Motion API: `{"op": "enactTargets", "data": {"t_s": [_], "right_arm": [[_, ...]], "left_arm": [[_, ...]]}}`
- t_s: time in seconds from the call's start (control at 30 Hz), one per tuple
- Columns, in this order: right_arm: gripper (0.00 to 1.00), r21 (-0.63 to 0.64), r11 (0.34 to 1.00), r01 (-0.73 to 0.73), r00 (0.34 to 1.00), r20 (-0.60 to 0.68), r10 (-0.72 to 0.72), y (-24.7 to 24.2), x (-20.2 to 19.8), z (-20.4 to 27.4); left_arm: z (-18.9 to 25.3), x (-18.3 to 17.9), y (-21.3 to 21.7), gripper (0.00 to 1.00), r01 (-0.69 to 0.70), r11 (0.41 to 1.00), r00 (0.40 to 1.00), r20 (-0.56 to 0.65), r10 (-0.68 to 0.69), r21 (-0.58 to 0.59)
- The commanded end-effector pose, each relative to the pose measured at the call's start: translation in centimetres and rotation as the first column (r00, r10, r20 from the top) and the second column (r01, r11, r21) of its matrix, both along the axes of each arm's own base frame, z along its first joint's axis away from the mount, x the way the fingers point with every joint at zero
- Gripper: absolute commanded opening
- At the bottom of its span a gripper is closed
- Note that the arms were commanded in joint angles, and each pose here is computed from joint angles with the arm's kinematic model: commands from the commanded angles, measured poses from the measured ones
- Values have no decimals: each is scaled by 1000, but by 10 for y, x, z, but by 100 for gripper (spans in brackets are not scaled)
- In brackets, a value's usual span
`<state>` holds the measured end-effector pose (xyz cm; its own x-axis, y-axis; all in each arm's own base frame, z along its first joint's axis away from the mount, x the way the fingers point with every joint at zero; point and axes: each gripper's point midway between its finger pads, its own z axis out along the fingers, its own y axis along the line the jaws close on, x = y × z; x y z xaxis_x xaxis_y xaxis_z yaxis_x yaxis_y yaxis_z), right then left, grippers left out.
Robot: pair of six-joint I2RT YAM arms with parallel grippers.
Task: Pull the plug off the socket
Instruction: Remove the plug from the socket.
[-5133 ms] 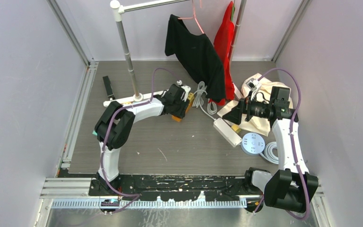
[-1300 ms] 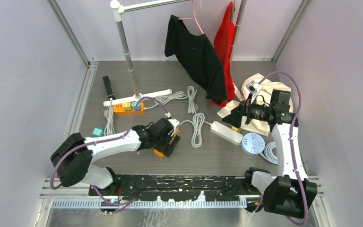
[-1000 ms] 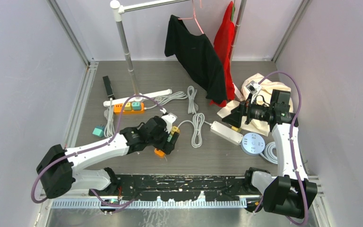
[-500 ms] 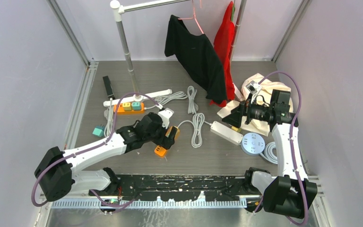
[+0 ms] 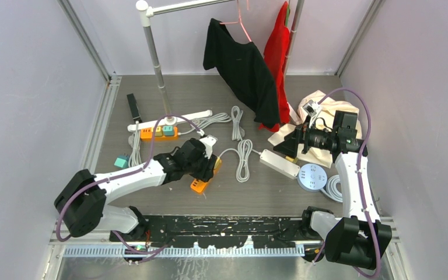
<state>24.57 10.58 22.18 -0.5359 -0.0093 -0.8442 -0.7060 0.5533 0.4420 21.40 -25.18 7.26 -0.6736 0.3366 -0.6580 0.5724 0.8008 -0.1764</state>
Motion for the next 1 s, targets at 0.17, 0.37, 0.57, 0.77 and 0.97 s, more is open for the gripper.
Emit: {"op": "enactTargets", "data": {"t_s": [0.17,0.37,0.57,0.77,0.97], "right_arm": [[100,8,1000,-27,999,40,27,4,2,6],[100,7,1000,-30,999,38,30,4,2,5],[100,4,999,-37,998,41,37,6,1,4],[100,3,999,-41,998,43,41,6,1,4],[100,-4,997,-80,995,67,80,11,-6,3]], "left_arm": [[13,5,-9,38,10,1000,1000,-7,-10,-15],[10,-2,-14,11,119,993,993,-7,-119,-4],[6,-18,-26,1,306,952,952,21,-306,15],[8,-41,-40,0,486,874,874,26,-485,-12],[0,-63,-61,0,608,793,793,-13,-609,-38]]}}
